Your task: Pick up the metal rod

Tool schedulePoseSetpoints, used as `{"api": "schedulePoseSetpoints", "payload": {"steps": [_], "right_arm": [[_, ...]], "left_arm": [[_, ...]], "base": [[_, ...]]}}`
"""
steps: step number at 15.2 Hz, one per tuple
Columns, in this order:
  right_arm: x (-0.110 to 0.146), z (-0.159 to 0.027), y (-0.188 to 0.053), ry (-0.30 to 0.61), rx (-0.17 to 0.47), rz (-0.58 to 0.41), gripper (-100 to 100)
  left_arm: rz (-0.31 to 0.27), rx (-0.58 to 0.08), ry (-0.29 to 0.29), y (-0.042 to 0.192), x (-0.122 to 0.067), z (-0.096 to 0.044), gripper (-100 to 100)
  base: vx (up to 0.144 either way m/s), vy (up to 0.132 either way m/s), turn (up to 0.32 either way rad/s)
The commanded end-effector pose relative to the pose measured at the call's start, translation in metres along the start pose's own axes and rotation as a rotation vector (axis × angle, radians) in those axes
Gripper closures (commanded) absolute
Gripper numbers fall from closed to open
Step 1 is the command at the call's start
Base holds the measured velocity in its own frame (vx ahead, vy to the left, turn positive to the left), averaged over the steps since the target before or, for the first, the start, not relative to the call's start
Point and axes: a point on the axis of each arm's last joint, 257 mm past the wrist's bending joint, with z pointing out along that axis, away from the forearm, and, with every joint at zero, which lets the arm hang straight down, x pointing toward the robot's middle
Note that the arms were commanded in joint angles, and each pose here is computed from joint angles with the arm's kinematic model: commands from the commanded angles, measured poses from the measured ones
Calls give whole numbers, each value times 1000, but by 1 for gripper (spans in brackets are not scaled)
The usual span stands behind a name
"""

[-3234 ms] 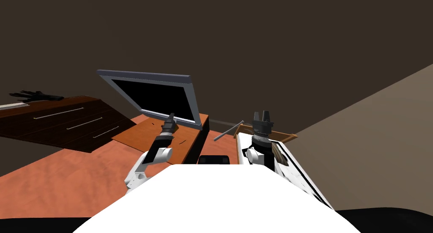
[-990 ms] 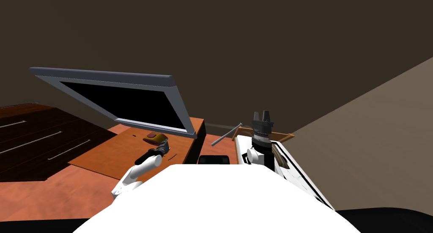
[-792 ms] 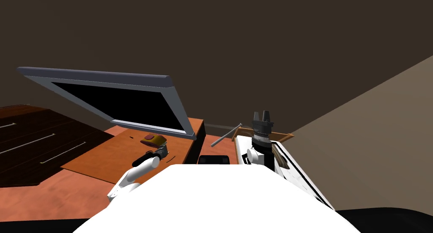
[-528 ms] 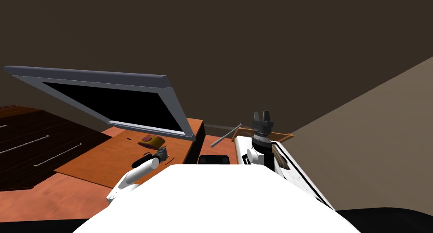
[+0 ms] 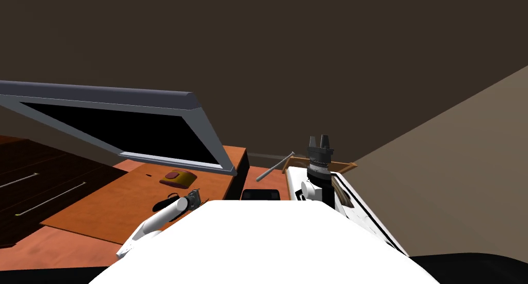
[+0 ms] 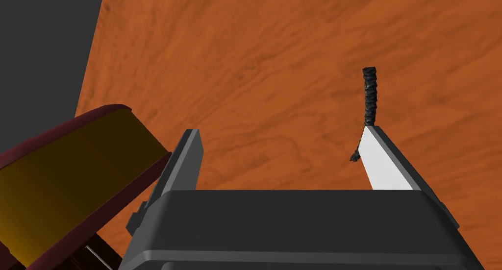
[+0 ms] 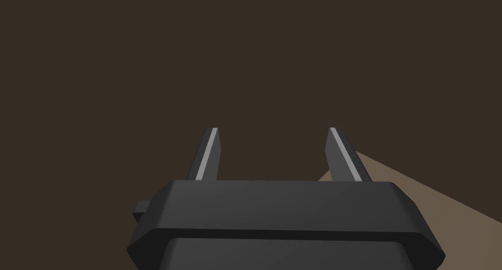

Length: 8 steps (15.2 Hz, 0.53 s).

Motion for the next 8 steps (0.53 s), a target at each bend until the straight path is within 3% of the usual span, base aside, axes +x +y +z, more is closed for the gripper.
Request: {"api": "schedulePoseSetpoints", "payload": {"steps": [1,5,8], "right_arm": [[0,0,0,0,0,0,0],[0,0,0,0,0,0,0],[0,0,0,0,0,0,0]], "left_arm": [[-46,-69,-5,18,-9,3,-100],[-112,-181,-15,51,-24,3,-100],[-140,-221,-18,63,-29,2,-100]], "base": [[57,1,-39],[52,3,-35],[47,-2,-30]]}}
